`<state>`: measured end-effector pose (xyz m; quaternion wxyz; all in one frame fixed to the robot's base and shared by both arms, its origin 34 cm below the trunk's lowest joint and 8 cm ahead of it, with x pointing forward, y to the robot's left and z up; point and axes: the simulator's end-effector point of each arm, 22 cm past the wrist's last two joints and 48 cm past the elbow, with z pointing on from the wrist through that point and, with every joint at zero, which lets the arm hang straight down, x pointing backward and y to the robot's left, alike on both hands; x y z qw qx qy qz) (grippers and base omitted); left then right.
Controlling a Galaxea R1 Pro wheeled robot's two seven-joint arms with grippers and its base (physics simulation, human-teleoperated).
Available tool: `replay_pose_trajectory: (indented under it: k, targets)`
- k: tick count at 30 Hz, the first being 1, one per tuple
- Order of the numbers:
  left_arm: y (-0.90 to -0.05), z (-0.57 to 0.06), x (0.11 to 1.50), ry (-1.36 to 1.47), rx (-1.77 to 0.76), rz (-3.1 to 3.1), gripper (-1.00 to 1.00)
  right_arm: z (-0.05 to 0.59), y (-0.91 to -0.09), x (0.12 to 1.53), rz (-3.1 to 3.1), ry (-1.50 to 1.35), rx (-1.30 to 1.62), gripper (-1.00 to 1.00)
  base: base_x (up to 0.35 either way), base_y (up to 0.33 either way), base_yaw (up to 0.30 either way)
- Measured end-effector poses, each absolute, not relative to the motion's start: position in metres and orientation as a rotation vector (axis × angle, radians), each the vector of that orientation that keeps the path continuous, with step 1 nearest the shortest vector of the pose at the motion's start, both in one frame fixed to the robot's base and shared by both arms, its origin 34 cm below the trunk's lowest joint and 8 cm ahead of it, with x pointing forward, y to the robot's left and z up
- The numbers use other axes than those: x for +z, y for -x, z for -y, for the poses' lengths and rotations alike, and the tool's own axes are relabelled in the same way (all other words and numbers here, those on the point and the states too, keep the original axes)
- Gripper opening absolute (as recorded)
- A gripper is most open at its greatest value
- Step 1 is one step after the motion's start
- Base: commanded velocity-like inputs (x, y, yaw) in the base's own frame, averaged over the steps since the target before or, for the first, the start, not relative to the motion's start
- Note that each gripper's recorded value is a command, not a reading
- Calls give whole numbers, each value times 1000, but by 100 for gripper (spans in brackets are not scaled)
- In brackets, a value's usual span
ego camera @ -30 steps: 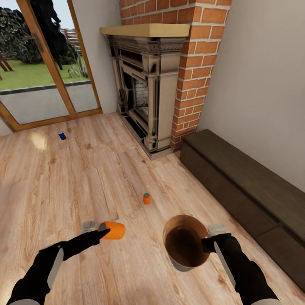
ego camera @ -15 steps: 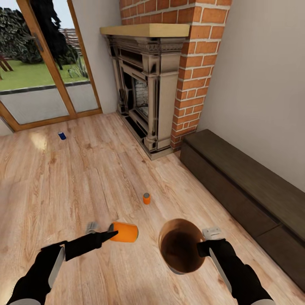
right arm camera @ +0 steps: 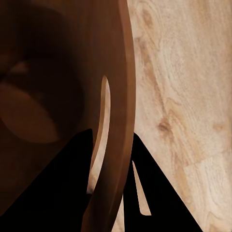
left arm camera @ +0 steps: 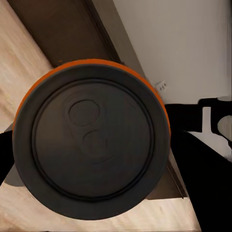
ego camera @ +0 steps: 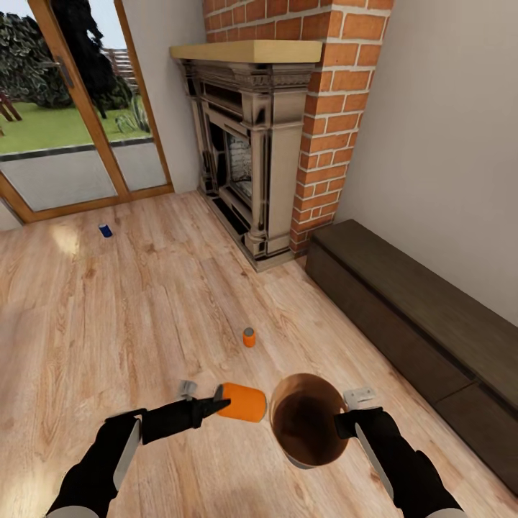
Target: Put the three can of soda from the living room inside the tash can in the kitchen.
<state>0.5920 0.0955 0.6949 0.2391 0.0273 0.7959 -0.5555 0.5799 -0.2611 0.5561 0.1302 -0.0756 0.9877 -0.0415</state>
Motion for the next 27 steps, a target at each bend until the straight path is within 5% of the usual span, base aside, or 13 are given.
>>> replay_pose_trajectory:
  k: [27]
  targets:
    - [-583, -53, 722, -104, -1682, -2075, -100, 261, -571, 539, -2867, 220, -114, -100, 0, 0, 0]
